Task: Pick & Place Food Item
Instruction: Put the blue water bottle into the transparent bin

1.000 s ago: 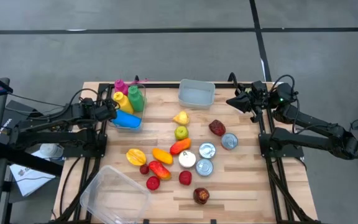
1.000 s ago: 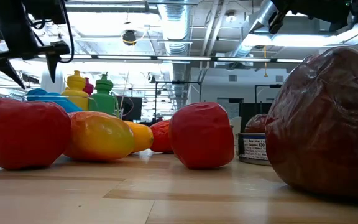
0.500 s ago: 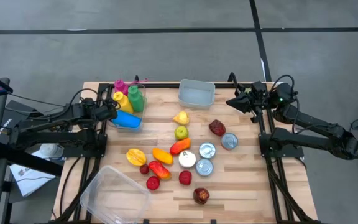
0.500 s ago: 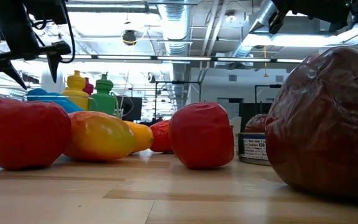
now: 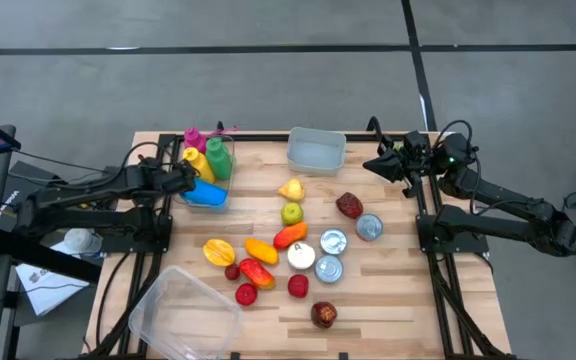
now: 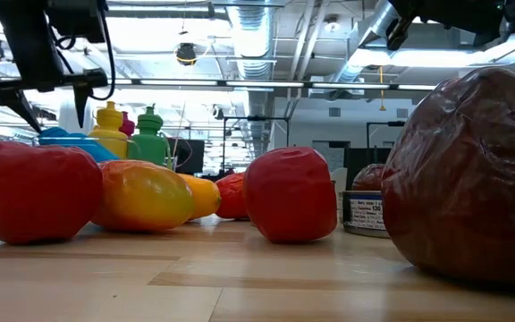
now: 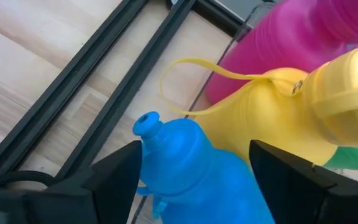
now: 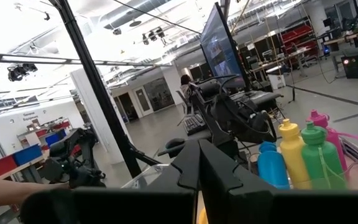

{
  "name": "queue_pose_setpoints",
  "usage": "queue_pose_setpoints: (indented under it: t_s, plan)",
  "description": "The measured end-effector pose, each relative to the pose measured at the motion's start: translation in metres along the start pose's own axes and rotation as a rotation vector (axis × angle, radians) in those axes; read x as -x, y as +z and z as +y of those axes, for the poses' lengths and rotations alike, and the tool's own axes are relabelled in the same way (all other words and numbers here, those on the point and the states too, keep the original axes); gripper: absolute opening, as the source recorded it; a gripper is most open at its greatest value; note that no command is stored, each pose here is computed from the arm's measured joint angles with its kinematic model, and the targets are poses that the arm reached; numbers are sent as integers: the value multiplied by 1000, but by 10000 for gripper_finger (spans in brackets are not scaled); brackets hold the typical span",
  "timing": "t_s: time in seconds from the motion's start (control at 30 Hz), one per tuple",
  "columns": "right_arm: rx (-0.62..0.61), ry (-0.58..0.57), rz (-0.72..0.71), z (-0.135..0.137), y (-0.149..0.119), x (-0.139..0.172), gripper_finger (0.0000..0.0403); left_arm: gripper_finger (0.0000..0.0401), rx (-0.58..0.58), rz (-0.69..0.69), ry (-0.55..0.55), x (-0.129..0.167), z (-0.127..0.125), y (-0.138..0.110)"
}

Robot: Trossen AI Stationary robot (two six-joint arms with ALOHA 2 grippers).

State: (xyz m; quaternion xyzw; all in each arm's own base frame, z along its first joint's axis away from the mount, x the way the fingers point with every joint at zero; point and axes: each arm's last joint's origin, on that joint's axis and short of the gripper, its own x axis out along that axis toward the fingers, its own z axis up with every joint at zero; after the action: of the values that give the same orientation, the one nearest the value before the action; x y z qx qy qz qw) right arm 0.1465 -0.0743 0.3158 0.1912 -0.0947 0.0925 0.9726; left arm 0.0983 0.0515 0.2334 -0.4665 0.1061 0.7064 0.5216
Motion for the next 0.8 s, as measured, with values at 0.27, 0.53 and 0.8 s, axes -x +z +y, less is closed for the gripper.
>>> queue_pose_setpoints:
  t_s: [0.27, 0.53, 0.8]
  plan:
    - [-5, 22, 9, 3, -2, -2, 1, 223, -7, -1, 10, -2, -2, -2]
    - [-7, 22, 9, 3, -2, -2, 1, 132, -14, 3, 6, -1, -2, -2]
    - [-7, 22, 9, 3, -2, -2, 1, 51, -14, 0, 3, -1, -2, -1]
